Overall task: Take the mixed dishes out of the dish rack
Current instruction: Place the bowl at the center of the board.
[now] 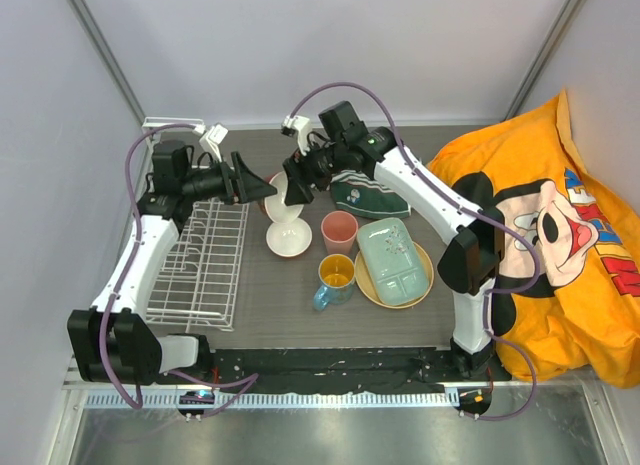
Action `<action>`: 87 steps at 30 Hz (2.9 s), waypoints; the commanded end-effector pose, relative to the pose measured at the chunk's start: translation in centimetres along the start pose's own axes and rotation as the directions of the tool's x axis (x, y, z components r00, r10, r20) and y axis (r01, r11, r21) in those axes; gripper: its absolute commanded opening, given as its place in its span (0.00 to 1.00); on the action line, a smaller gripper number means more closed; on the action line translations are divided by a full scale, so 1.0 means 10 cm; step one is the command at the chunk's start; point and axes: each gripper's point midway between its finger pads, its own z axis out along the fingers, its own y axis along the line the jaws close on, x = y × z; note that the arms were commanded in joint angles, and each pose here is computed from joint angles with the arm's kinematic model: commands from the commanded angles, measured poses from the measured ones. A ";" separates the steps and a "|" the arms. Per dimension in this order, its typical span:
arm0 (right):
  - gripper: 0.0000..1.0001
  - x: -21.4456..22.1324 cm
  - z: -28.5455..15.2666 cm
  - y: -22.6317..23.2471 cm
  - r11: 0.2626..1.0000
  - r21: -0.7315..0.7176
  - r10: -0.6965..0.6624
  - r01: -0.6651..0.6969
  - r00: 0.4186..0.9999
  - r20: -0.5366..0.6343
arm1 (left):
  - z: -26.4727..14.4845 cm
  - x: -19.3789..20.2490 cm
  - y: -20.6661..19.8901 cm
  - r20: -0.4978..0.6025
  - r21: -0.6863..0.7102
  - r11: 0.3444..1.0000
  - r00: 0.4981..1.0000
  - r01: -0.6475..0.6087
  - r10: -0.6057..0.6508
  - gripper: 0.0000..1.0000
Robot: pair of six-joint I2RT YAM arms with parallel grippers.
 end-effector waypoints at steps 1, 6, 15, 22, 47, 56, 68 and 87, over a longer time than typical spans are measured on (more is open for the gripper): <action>0.78 -0.24 -0.05 0.00 0.999 0.011 -0.042 0.042 0.997 0.065 | -0.06 -0.16 -0.35 0.060 0.125 0.989 0.996 -0.079 0.071 0.00; 0.49 -0.23 -0.01 0.03 0.999 -0.009 -0.039 0.040 0.997 0.060 | -0.05 -0.13 -0.35 0.061 0.135 0.989 0.997 -0.059 0.051 0.00; 0.01 -0.18 0.01 0.03 0.999 -0.004 -0.031 0.031 0.999 0.044 | -0.04 -0.12 -0.31 0.069 0.128 0.990 0.997 -0.051 0.042 0.00; 0.01 -0.15 0.00 0.01 0.999 0.007 -0.035 0.035 0.999 0.039 | -0.04 -0.06 -0.22 0.053 0.090 0.993 0.996 -0.075 0.070 0.33; 0.01 0.15 0.11 -0.21 0.998 0.069 0.003 0.004 0.996 -0.087 | -0.54 -0.40 0.32 0.020 -0.294 0.829 0.864 -0.476 0.503 1.00; 0.01 0.32 0.34 -0.45 0.990 0.127 0.080 -0.057 0.978 -0.192 | -0.69 -0.44 0.38 -0.050 -0.367 0.747 0.814 -0.554 0.579 1.00; 0.01 0.50 0.57 -0.67 0.984 0.166 0.108 -0.068 0.964 -0.244 | -0.75 -0.33 0.52 -0.125 -0.397 0.705 0.795 -0.588 0.593 1.00; 0.01 0.81 0.71 -0.77 0.983 0.169 0.127 -0.075 0.937 -0.325 | -0.75 -0.23 0.63 -0.162 -0.396 0.703 0.799 -0.591 0.580 1.00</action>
